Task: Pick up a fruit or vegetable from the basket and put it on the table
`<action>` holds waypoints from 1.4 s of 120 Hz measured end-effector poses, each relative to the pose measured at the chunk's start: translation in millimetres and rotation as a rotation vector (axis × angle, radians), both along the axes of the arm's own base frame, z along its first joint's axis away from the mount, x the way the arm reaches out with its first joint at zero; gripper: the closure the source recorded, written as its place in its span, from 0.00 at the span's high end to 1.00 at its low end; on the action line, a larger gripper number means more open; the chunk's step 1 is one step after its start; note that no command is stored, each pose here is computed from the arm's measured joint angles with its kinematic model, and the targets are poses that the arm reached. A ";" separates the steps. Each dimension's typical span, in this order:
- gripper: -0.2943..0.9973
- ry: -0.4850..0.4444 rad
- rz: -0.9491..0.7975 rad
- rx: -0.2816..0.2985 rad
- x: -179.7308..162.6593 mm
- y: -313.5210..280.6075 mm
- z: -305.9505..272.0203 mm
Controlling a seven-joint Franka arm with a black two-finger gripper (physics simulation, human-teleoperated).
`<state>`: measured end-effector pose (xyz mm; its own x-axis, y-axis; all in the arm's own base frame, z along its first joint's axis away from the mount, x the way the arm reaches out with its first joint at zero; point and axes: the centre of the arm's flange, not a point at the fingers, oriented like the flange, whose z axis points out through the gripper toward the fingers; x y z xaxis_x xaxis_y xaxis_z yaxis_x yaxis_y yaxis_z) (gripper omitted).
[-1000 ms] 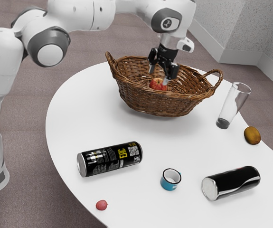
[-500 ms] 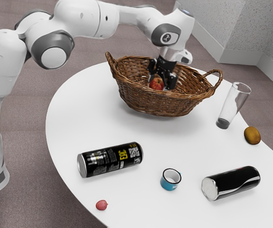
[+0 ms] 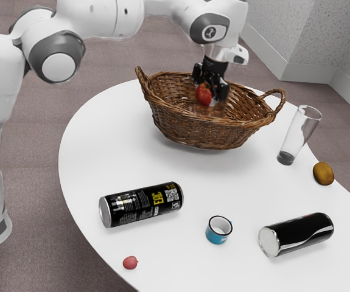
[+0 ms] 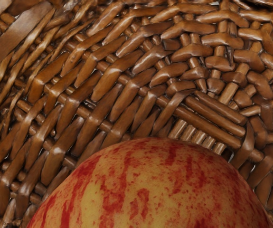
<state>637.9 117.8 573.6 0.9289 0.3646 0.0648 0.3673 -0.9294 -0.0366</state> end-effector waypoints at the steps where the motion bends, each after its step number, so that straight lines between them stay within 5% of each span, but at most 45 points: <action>1: 0.49 -0.003 0.000 0.000 -0.9 -0.3 3.4; 17: 0.48 -0.031 0.017 0.000 -16.3 8.2 43.3; 59: 0.48 -0.028 0.245 -0.007 -87.2 144.6 89.5; 97: 0.48 0.075 0.409 -0.016 -117.0 241.9 32.6; 128: 0.48 0.132 0.423 -0.034 -111.8 255.3 -21.6; 143: 0.66 0.116 0.451 -0.057 -115.6 261.5 -25.3; 168: 0.75 0.097 0.471 -0.087 -117.2 261.1 -16.8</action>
<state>520.7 378.8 556.7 0.6622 0.7466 -0.0633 0.7471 -0.6644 -0.0208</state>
